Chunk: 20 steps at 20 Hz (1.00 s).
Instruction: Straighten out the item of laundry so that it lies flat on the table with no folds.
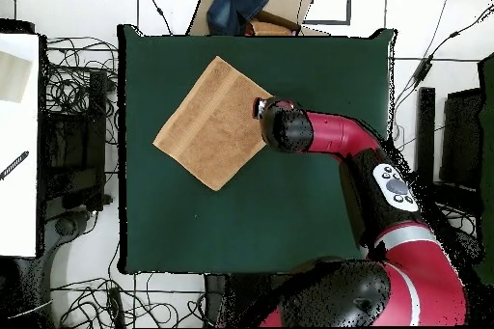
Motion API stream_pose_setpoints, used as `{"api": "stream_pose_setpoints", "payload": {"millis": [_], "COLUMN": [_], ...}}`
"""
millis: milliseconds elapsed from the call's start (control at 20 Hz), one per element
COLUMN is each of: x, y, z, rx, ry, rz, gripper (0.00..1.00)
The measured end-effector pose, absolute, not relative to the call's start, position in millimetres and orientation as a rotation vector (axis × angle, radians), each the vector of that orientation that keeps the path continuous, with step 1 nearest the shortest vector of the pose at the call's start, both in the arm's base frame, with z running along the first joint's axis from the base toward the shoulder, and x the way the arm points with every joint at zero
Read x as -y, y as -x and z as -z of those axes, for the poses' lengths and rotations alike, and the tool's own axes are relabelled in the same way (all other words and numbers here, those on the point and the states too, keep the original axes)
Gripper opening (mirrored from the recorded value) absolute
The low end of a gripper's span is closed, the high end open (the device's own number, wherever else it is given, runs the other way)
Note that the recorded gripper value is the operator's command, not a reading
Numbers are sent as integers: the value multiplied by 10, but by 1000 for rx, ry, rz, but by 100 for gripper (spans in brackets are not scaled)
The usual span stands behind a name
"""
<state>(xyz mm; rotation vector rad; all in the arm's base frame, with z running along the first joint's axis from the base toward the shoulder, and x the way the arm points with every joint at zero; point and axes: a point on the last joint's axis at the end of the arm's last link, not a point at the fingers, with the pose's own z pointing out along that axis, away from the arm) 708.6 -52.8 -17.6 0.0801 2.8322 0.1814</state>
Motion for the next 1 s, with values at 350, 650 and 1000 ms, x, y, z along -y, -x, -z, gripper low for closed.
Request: {"api": "stream_pose_setpoints", "payload": {"millis": [350,650,1000], "x": [522,517,579], "y": [-7112,-7126,-7257], "z": [158,149,77], "rx": [-2830,-2829,-2843], "ry": [-105,-114,-142], "rz": [-195,-201,-203], "gripper": [0,0,0]}}
